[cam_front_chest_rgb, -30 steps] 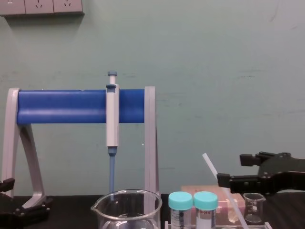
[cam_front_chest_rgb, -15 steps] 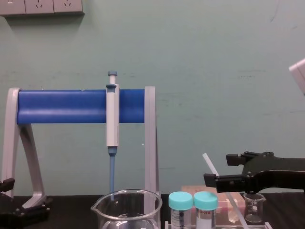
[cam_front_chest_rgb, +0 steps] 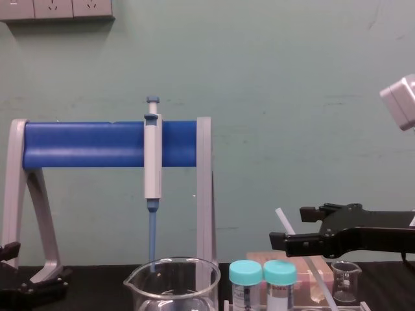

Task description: Pick up the stirring rod with one hand, then place it down.

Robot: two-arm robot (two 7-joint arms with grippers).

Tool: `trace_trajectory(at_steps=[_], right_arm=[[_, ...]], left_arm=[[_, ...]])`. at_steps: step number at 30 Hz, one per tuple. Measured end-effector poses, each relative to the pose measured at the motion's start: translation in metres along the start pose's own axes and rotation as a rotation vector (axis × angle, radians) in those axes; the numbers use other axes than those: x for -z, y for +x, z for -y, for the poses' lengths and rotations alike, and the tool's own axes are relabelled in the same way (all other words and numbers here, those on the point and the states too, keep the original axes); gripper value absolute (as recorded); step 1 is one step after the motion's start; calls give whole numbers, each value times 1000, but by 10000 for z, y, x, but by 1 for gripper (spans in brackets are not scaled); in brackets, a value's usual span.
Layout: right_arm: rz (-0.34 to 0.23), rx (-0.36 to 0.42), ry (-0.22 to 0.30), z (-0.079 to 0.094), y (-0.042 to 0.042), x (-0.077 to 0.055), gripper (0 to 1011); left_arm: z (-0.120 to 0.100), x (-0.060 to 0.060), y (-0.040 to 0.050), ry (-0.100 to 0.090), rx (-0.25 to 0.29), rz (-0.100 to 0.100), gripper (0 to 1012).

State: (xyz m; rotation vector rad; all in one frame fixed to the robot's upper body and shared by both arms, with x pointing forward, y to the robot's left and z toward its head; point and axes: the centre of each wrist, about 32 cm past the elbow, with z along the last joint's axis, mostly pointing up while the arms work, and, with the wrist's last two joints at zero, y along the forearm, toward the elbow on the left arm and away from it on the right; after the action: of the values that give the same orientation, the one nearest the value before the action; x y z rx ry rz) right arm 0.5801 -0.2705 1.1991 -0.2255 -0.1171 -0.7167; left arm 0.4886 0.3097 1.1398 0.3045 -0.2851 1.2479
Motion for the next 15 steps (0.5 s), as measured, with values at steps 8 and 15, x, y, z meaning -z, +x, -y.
trace_trajectory(at_steps=[8, 15], right_arm=[[-1, -7, -3, -22, -4, -1, 1003], [-6, -6, -10, -9, -15, 6, 1003]], left_arm=[[0, 0, 0, 0, 0, 0, 1001], [0, 0, 0, 0, 0, 0, 1000]])
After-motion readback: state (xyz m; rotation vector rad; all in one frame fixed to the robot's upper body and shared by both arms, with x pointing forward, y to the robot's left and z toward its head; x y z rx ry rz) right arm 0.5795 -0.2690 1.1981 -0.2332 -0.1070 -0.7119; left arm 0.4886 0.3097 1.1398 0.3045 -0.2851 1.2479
